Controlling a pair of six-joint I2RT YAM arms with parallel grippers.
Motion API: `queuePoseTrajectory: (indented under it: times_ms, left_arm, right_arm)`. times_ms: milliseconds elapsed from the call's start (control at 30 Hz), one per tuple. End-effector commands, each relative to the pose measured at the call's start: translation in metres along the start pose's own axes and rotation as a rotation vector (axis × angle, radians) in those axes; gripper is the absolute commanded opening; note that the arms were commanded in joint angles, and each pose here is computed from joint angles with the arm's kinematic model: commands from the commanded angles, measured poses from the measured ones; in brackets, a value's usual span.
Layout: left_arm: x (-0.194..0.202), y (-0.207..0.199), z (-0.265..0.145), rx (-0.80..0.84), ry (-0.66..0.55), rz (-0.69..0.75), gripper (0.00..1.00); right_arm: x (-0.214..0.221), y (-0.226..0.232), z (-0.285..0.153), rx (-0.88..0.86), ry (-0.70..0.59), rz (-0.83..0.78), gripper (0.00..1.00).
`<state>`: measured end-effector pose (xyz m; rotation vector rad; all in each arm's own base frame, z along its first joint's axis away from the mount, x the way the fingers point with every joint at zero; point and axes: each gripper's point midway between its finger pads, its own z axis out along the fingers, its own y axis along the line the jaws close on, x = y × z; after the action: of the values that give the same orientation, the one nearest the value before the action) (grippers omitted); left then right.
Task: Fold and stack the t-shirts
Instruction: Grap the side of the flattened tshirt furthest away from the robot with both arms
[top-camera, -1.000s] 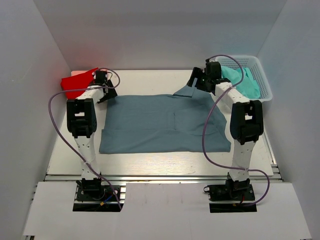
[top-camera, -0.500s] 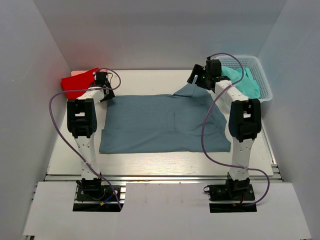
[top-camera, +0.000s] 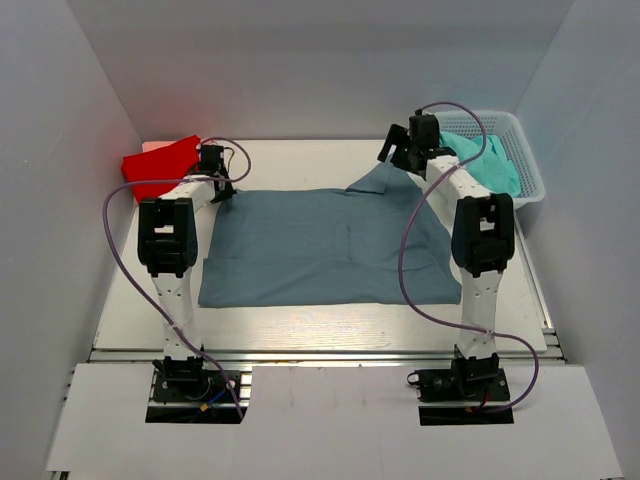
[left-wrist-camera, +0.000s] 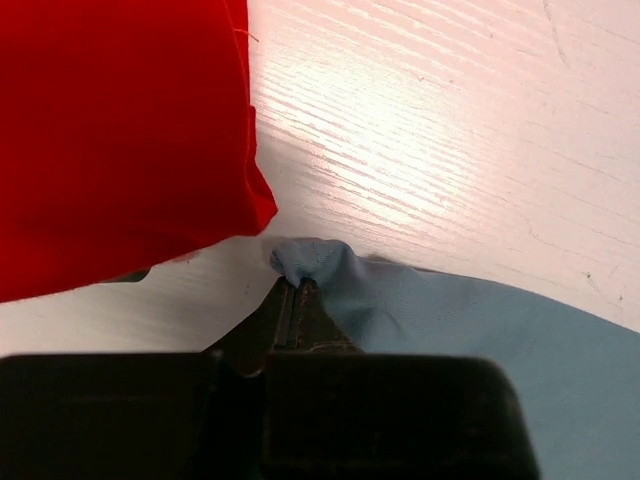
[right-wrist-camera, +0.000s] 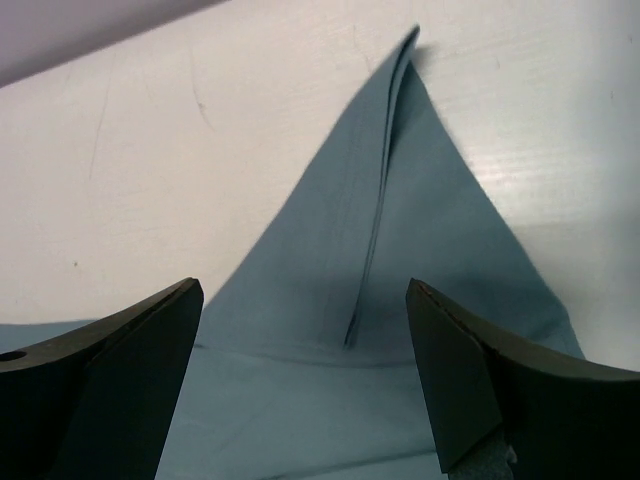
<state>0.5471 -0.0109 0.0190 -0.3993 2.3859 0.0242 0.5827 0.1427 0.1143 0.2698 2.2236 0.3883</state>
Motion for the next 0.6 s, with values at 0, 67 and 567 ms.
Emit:
queuePoseTrajectory:
  times_ms: [0,67,567]
  left_arm:
    - [0.043,0.003,-0.007,-0.019,0.137,0.018,0.00]
    - [0.041,0.006,-0.008,-0.034,0.122,0.007,0.00]
    - [0.046,0.016,-0.010,-0.075,0.105,0.000,0.00]
  right_arm:
    - [-0.024,0.001,0.014,0.012,-0.047,-0.025,0.88]
    - [-0.034,0.006,0.017,0.007,-0.065,-0.013,0.88]
    - [-0.038,-0.001,0.091,-0.084,-0.227,-0.102,0.77]
